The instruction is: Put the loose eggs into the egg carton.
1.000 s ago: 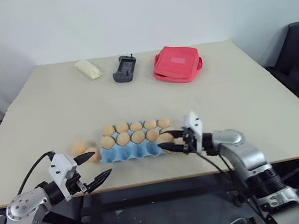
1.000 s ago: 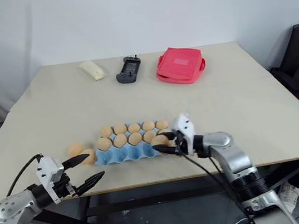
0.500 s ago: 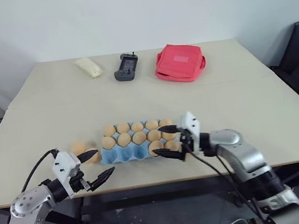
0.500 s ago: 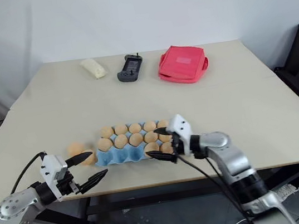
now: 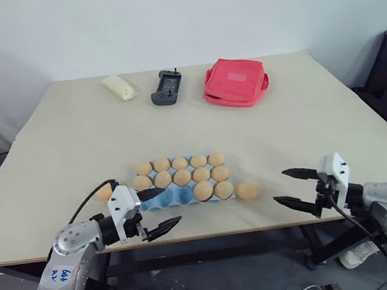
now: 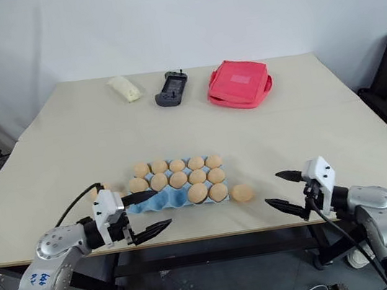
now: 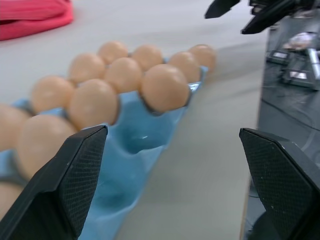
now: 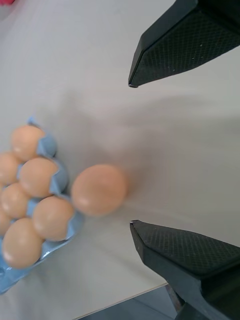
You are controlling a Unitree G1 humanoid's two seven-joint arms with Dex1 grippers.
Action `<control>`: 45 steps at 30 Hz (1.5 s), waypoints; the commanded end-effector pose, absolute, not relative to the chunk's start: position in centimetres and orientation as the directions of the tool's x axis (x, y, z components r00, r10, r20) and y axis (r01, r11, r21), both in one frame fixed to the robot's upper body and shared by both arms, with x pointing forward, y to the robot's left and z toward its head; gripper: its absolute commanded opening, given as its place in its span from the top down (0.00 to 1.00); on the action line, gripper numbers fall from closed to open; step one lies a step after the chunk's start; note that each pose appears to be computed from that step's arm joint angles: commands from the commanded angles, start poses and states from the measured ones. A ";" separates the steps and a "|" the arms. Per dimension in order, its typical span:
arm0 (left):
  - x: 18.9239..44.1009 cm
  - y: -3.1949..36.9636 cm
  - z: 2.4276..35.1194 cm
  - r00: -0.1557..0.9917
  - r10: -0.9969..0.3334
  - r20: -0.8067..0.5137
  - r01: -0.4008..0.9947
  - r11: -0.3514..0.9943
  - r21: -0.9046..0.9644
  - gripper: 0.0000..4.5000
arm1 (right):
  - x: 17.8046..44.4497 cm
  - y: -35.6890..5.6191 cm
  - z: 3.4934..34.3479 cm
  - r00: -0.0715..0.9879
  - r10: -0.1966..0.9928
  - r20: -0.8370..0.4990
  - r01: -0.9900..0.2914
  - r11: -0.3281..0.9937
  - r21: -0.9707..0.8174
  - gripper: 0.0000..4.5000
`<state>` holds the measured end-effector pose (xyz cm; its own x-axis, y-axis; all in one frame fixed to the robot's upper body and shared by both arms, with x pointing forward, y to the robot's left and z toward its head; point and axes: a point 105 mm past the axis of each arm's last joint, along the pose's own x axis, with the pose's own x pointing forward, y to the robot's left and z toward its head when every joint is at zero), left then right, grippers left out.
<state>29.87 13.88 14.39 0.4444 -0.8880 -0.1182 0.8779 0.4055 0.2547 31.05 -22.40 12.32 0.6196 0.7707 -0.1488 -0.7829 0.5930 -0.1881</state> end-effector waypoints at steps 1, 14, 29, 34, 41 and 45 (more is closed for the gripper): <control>30.2 13.7 15.0 0.440 -0.891 -0.110 0.873 0.396 0.284 0.00 | 31.1 -24.3 13.3 0.646 0.754 -0.121 -0.758 0.614 -0.220 0.01; 29.9 14.9 15.2 0.479 -0.872 -0.105 0.851 0.432 0.298 0.00 | 33.5 -17.5 13.6 0.429 0.884 -0.187 -0.896 0.389 -0.215 0.01; 29.4 17.1 15.7 0.576 -0.812 -0.098 0.794 0.526 0.306 0.00 | 35.5 -14.4 11.5 0.352 0.909 -0.225 -0.929 0.308 -0.206 0.37; 29.3 18.9 15.9 0.627 -0.774 -0.091 0.756 0.577 0.308 0.00 | 35.0 -15.1 12.9 0.366 0.908 -0.205 -0.918 0.315 -0.241 0.64; 28.5 22.7 16.0 0.716 -0.692 -0.096 0.683 0.664 0.304 0.00 | 32.1 -12.8 16.0 0.266 0.948 -0.175 -0.946 0.222 -0.236 0.64; 28.2 25.0 15.9 0.775 -0.625 -0.089 0.622 0.730 0.283 0.00 | 32.1 -7.4 17.1 0.254 0.955 -0.156 -0.944 0.209 -0.255 0.64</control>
